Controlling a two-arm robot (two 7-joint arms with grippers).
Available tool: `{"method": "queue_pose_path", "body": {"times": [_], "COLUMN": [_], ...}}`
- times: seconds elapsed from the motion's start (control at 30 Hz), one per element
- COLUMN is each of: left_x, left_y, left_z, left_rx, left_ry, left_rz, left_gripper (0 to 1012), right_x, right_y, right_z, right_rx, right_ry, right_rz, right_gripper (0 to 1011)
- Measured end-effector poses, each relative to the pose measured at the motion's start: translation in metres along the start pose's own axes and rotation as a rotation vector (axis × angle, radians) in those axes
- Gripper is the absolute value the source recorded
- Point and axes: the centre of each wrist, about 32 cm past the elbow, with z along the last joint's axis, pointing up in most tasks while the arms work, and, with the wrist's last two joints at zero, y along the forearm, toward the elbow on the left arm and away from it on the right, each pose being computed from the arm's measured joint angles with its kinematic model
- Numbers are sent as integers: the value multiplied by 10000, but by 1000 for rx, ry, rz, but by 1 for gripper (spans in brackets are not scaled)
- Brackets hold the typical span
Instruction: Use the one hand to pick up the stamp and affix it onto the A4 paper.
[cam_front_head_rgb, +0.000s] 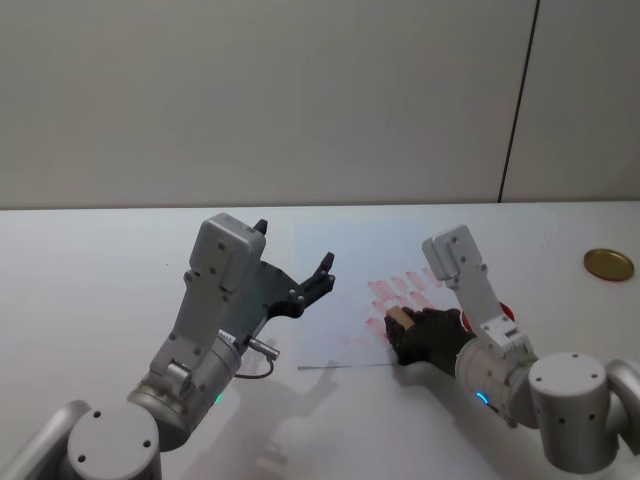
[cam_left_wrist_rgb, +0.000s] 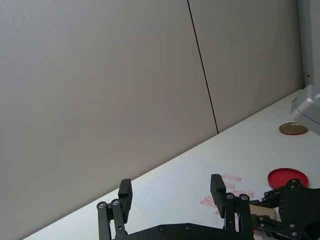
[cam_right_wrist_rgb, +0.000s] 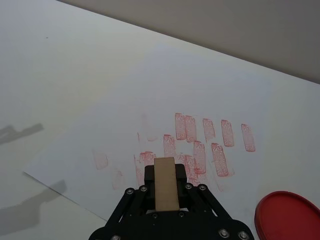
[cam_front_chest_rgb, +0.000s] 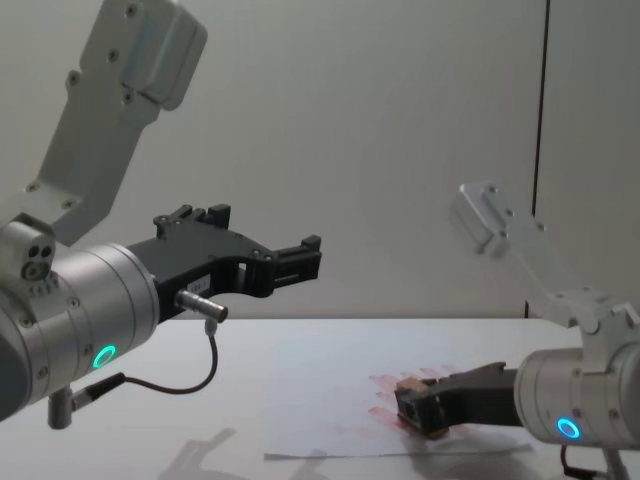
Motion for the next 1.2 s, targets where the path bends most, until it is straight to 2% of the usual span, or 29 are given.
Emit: {"method": "queue_pose_path", "body": {"times": [0.5, 1.2], "left_x": [0, 0], "left_y": [0, 0], "left_z": [0, 0], "left_rx": [0, 0], "left_ry": [0, 0], "left_rz": [0, 0], "left_gripper": [993, 993], "right_x": [34, 85], "right_y": [62, 145], "right_z": [-37, -164], "right_rx": [-41, -84], "right_ry": [14, 86], "right_rz": [7, 37], "right_gripper": [220, 219]}}
